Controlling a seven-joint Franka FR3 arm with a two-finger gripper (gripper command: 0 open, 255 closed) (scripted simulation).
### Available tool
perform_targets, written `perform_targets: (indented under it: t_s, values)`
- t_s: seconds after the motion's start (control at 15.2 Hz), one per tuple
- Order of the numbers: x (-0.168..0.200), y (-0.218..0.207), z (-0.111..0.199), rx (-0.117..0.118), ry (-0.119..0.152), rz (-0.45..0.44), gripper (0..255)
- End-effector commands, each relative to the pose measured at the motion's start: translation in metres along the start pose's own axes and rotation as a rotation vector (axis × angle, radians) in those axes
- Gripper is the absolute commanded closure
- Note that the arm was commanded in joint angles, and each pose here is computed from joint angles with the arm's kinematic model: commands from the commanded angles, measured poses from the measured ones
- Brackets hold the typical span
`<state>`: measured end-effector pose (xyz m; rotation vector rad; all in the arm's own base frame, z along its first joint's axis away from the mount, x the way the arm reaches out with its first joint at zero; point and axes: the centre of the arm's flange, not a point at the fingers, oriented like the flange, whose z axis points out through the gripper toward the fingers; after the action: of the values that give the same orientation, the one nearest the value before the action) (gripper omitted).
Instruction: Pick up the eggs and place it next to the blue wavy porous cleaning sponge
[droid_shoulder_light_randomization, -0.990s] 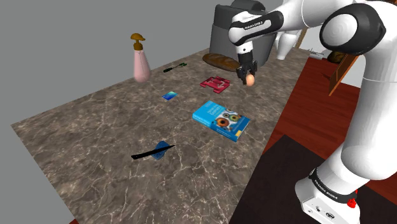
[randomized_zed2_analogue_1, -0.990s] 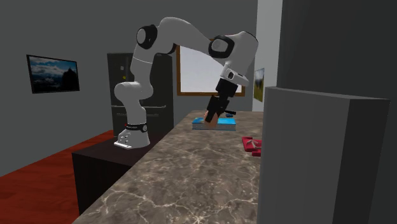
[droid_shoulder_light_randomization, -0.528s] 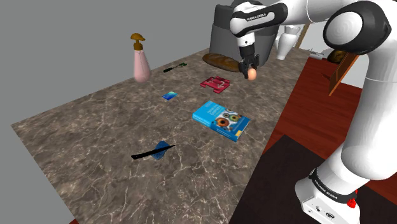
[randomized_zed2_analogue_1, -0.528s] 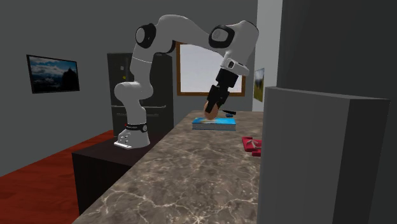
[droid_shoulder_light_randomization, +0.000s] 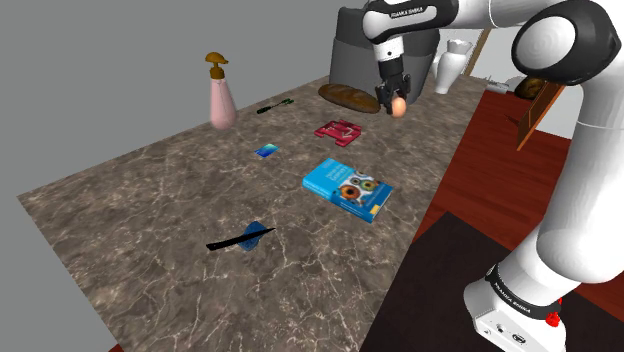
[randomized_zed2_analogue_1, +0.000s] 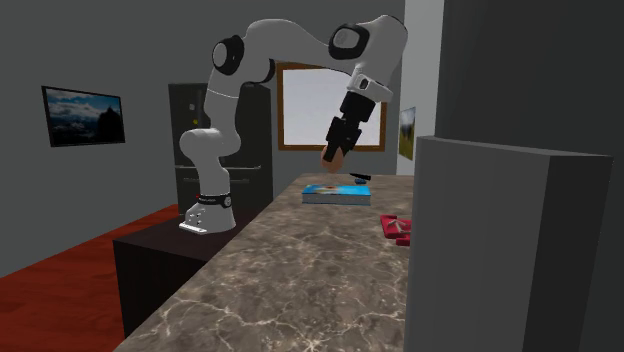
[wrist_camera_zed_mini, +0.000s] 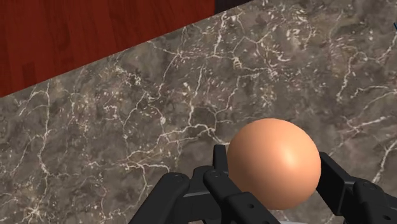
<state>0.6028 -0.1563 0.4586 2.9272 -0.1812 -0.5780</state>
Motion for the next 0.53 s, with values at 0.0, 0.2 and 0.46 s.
perform_targets:
  t_s: [0.0, 0.2, 0.46]
  values:
    - [-0.009, -0.018, -0.002, 0.000, 0.000, 0.000, 255]
    - [-0.025, -0.055, -0.003, 0.000, 0.000, 0.000, 255]
    - [-0.045, -0.103, -0.004, 0.000, 0.000, 0.000, 255]
